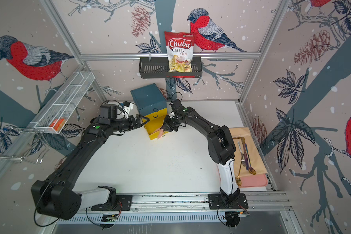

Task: Place the fruit knives into the drawer by color
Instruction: Place the fruit knife in the drawer.

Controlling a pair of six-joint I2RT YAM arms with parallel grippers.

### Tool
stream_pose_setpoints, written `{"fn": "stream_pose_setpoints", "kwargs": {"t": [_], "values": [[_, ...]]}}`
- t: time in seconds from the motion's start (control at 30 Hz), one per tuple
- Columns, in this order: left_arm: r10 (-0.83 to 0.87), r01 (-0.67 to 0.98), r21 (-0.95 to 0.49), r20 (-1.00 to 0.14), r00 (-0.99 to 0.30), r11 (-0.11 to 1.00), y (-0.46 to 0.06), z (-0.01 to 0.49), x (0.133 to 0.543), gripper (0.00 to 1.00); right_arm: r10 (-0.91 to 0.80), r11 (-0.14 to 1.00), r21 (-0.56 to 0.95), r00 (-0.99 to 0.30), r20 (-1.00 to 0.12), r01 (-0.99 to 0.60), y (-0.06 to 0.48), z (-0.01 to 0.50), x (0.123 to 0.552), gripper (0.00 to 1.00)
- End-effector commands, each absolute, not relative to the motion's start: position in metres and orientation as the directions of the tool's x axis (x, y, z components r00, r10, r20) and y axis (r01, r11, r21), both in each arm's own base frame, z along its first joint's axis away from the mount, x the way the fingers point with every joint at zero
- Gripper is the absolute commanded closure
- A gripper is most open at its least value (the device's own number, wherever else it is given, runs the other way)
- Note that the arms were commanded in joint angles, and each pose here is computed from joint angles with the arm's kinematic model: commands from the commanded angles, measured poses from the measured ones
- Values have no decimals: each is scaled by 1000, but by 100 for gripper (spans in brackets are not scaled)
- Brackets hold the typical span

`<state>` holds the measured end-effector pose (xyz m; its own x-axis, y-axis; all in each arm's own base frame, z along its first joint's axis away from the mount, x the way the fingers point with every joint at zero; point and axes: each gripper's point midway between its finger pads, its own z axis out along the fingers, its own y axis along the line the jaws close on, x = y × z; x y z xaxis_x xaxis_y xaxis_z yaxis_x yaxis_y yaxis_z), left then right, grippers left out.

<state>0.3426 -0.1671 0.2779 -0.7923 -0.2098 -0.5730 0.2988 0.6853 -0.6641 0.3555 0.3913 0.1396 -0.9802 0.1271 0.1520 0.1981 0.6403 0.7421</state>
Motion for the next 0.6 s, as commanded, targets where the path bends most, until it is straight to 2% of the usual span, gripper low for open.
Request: {"fn": "stream_pose_setpoints", "kwargs": {"t": [0.0,0.13,0.23,0.33,0.57], "values": [[-185,339,-641,-607,-773,689,-169,286,351,3,147,454,839,-953,263,301,415,162,373,99],[-180,343,-638,-610,-772,690,-171,289,359,3,174,414,835,-932,317,361,418,149,390,99],[-179,344,-638,-610,-772,689,-171,289,363,3,179,397,840,-929,325,370,420,143,401,92],[-174,342,-633,-609,-774,694,-171,289,368,3,187,390,832,-919,348,394,419,134,408,69],[-189,351,-622,-635,-749,700,-172,304,388,3,193,343,860,-924,329,378,422,144,418,64]]}}
